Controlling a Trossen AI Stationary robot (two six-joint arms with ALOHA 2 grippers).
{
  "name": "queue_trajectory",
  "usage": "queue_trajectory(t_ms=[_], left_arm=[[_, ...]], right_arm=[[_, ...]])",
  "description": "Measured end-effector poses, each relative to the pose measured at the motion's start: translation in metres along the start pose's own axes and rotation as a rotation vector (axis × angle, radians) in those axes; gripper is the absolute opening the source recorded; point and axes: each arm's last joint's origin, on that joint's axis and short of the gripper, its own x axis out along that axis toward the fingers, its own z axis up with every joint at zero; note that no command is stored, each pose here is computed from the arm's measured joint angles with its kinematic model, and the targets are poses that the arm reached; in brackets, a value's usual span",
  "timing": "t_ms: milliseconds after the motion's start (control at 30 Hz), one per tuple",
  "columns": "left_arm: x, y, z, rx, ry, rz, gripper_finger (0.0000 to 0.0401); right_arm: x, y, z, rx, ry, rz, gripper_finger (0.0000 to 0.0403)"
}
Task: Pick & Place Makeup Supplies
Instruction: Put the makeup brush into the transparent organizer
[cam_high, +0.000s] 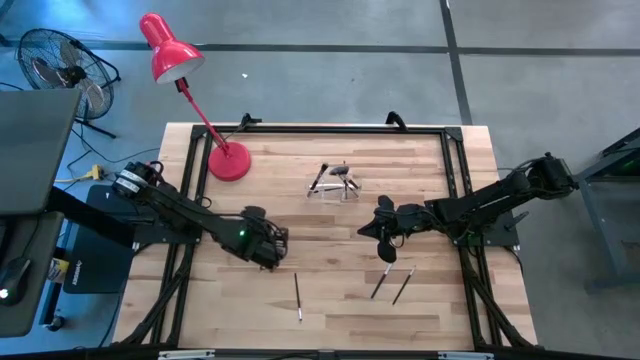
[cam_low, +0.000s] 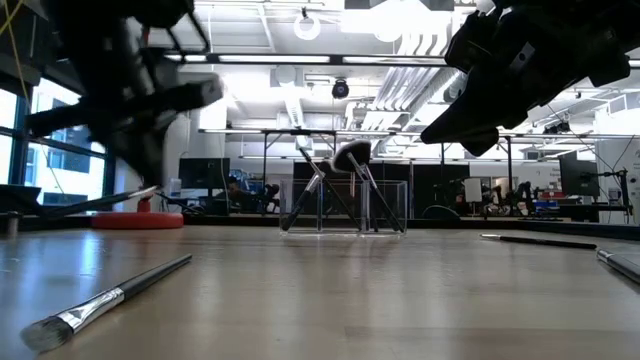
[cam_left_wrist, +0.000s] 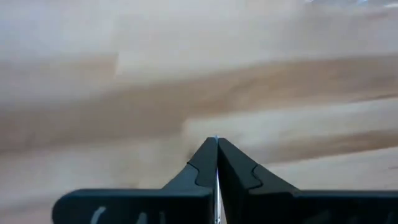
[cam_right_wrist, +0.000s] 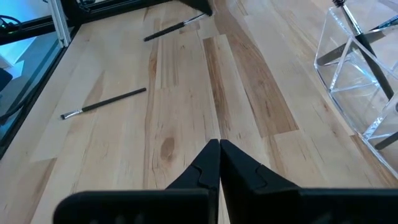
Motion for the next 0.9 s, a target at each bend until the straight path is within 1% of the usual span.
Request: queue_trajectory(t_ms=[200, 367, 467, 533, 667, 767, 900], left_arm=[[-0.019, -0.021, 0.014, 0.198, -0.311, -0.12, 0.0], [-0.039, -0.041, 0.029, 0.321, -0.474, -0.157, 0.0], [-0.045, -0.055, 0.044, 0.406, -0.484, -0.165, 0.0], [-0.048, -0.064, 0.059, 0.472, -0.462, -0.203, 0.0], [-0.046, -0.08, 0.103, 0.582, -0.417, -0.331, 0.0], [-0.047, -0.085, 0.136, 0.673, -0.448, -0.438, 0.0], [-0.048, -0.087, 0.173, 0.776, -0.494, -0.597, 0.0]], right_arm=[[0.0, 0.0, 0.0, 0.008, 0.001, 0.003, 0.0002], [0.0, 0.0, 0.0, 0.032, 0.001, 0.004, 0.0004], [0.0, 0.0, 0.0, 0.032, 0.0, 0.002, 0.0001], [0.0, 0.0, 0.0, 0.031, -0.003, -0.008, 0.0003], [0.0, -0.001, 0.0, 0.039, -0.017, -0.044, 0.0004], [0.0, -0.002, 0.001, 0.059, -0.027, -0.066, 0.0001], [0.0, -0.003, 0.001, 0.067, -0.041, -0.103, 0.0004]])
